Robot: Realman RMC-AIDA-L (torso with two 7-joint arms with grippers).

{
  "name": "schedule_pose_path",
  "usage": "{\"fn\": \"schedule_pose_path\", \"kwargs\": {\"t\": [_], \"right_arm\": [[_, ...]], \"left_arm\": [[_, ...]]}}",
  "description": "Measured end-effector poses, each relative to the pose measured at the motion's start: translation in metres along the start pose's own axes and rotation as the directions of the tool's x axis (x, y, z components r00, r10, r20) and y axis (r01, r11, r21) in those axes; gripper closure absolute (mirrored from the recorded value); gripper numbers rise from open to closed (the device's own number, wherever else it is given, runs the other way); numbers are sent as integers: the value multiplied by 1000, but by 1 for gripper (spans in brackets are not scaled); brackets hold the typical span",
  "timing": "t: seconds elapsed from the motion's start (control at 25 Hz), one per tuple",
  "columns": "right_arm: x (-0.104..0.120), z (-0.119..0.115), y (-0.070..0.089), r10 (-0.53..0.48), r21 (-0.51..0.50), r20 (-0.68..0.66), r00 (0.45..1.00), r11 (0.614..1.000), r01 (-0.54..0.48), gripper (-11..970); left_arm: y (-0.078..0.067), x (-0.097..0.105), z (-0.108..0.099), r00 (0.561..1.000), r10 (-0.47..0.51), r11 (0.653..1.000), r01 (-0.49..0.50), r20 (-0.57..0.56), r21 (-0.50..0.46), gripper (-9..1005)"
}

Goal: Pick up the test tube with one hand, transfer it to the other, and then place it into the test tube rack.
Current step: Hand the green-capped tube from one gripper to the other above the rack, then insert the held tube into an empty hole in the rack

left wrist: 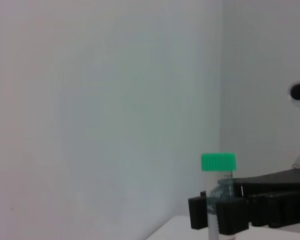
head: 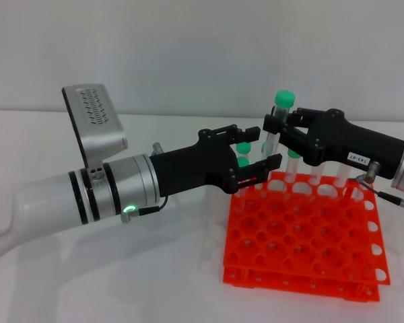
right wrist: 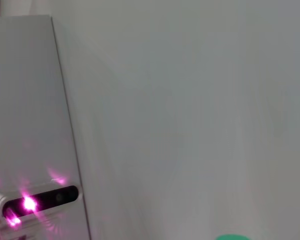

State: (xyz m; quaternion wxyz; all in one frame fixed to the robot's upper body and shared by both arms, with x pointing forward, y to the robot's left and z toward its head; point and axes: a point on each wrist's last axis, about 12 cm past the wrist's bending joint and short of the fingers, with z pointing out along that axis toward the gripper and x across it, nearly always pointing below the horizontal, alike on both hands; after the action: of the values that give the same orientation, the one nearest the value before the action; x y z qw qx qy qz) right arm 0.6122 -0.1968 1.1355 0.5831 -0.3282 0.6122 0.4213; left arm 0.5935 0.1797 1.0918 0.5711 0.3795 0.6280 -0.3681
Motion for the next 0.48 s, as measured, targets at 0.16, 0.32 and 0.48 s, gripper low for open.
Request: {"fn": "schedule_pose_path", "kwargs": {"t": [0.16,0.32,0.48], "right_arm": [[0,-1,-1,-9,10,7,1000,1000,9,755],[-2,-3,-4,-9,26,16,1000,1000,9,753],[-1,-5,-6,-7,47,17,1000,999,6,750]], "left_arm": [[-1,3,-4,1000,-19,1000,19,15,-21,404],[-2,8,-12,998,-34,997,37,51,-62,194],[-5,18,-38,986,-67,983,91,153,-160,197]]}}
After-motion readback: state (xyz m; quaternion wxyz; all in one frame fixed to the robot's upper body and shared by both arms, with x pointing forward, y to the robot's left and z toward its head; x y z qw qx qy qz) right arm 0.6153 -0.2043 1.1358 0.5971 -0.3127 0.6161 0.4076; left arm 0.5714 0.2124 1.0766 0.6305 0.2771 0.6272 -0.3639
